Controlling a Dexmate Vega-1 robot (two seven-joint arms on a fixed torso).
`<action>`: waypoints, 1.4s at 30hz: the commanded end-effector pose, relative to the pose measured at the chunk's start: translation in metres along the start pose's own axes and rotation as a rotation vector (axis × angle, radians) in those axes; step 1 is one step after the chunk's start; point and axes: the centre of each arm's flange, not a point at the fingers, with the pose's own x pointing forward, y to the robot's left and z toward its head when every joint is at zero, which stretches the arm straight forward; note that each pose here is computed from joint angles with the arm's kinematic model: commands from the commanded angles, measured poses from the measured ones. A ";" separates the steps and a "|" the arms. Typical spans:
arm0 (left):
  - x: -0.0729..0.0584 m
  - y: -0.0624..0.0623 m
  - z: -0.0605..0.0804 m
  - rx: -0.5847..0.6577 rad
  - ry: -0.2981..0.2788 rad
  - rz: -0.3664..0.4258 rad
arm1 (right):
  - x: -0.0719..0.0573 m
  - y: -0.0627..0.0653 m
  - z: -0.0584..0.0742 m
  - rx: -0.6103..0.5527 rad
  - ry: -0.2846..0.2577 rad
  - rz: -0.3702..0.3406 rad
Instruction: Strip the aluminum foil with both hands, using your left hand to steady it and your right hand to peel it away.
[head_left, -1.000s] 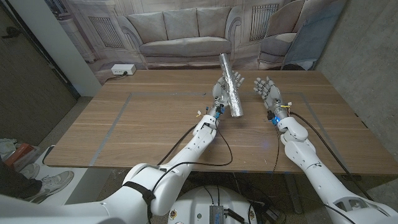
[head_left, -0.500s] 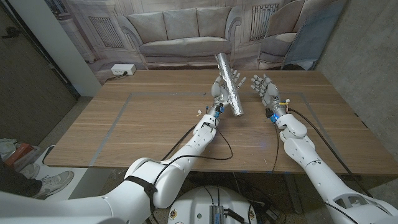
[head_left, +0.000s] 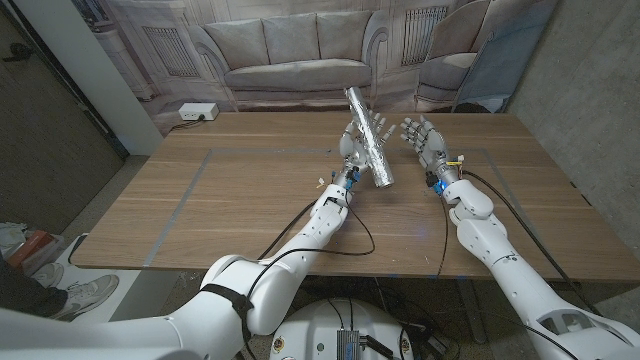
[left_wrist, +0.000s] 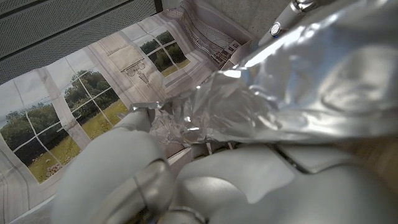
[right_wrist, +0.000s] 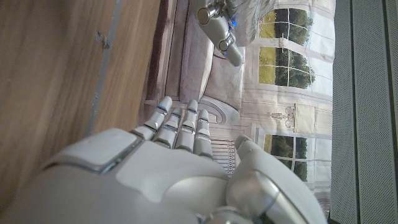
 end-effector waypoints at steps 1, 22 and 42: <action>-0.007 0.002 0.001 -0.021 -0.031 0.081 | 0.000 0.022 0.030 -0.106 0.017 0.074; -0.012 -0.003 -0.005 -0.115 -0.039 0.174 | -0.005 0.063 0.075 -0.370 0.046 0.121; -0.017 -0.001 0.000 -0.059 -0.025 0.235 | 0.000 0.094 0.102 -0.592 0.135 -0.018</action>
